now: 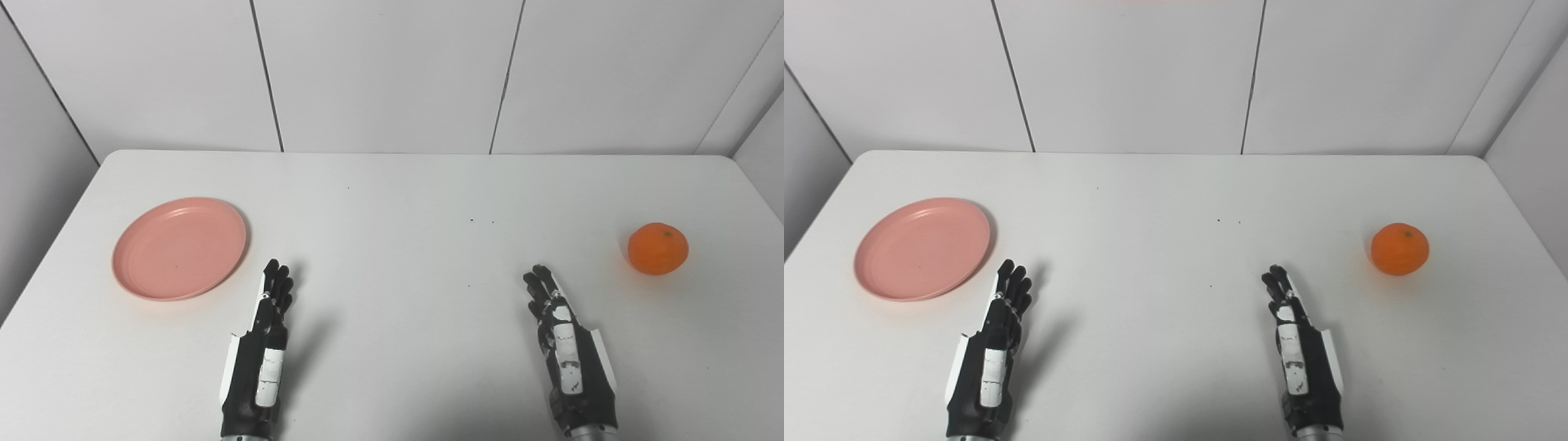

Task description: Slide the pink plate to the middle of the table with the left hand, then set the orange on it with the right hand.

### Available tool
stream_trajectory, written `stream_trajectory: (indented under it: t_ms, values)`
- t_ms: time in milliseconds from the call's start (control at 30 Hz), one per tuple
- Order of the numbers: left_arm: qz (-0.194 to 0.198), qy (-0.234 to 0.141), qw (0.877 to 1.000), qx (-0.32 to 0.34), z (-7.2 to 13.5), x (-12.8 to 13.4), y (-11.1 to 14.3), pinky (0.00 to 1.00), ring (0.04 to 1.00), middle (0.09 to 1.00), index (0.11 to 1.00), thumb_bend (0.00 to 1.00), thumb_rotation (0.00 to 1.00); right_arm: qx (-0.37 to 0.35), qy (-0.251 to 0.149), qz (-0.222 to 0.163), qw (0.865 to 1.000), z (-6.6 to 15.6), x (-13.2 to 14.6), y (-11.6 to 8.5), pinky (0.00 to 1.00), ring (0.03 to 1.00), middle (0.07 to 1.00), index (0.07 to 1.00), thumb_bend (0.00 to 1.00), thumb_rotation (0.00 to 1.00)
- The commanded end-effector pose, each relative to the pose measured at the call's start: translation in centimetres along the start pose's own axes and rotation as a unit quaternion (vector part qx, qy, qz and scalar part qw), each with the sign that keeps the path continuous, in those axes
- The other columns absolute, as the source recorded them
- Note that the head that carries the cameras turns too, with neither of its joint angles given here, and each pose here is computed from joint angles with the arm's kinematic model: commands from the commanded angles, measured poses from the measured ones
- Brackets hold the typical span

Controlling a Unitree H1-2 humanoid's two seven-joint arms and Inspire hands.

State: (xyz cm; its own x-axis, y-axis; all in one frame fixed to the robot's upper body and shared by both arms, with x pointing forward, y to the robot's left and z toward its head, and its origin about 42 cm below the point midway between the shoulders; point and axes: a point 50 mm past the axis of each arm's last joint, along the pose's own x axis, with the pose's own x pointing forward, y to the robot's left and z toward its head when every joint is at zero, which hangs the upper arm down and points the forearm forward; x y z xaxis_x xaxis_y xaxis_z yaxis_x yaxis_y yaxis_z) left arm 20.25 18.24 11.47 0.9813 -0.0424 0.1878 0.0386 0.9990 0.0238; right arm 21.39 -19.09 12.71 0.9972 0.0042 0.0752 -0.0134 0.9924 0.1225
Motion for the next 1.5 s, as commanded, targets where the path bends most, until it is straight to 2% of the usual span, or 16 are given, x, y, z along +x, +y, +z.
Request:
stream_trajectory:
  t_ms: [0, 367, 700, 1100, 1233, 1467]
  values:
    - [0.010, 0.103, 0.994, 0.038, -3.4, -7.0, 2.1, 0.97, 0.977, 0.990, 1.000, 0.98, 1.00, 0.013, 0.011, -0.008, 1.000, -0.3, -4.5, -0.8, 1.00, 0.978, 0.930, 0.940, 0.91, 1.00]
    - [0.009, 0.102, 0.994, 0.049, -5.0, -6.7, 1.1, 0.91, 0.951, 0.965, 0.980, 1.00, 1.00, 0.016, 0.011, -0.001, 1.000, -2.2, -4.3, -2.4, 1.00, 0.989, 0.945, 0.957, 0.92, 1.00]
    - [0.013, 0.092, 0.994, 0.055, -6.1, -6.5, 0.1, 0.86, 0.926, 0.939, 0.944, 0.96, 1.00, 0.008, 0.006, 0.001, 1.000, -3.3, -4.3, -3.5, 1.00, 1.000, 0.966, 0.984, 0.92, 1.00]
    - [0.015, 0.087, 0.995, 0.053, -6.5, -6.2, -1.3, 0.80, 0.891, 0.904, 0.904, 1.00, 0.97, 0.019, 0.014, -0.005, 1.000, -3.5, -4.1, -4.8, 1.00, 1.000, 0.991, 1.000, 0.89, 1.00]
    - [0.016, 0.083, 0.995, 0.051, -6.6, -6.2, -1.5, 0.79, 0.881, 0.893, 0.890, 0.96, 0.95, 0.015, 0.013, -0.003, 1.000, -3.5, -4.1, -5.1, 1.00, 1.000, 0.994, 1.000, 0.88, 1.00]
    - [0.017, 0.087, 0.995, 0.048, -6.9, -6.1, -1.8, 0.77, 0.872, 0.887, 0.885, 0.95, 0.92, 0.015, 0.013, -0.004, 1.000, -3.7, -4.0, -5.3, 1.00, 1.000, 1.000, 1.000, 0.86, 1.00]
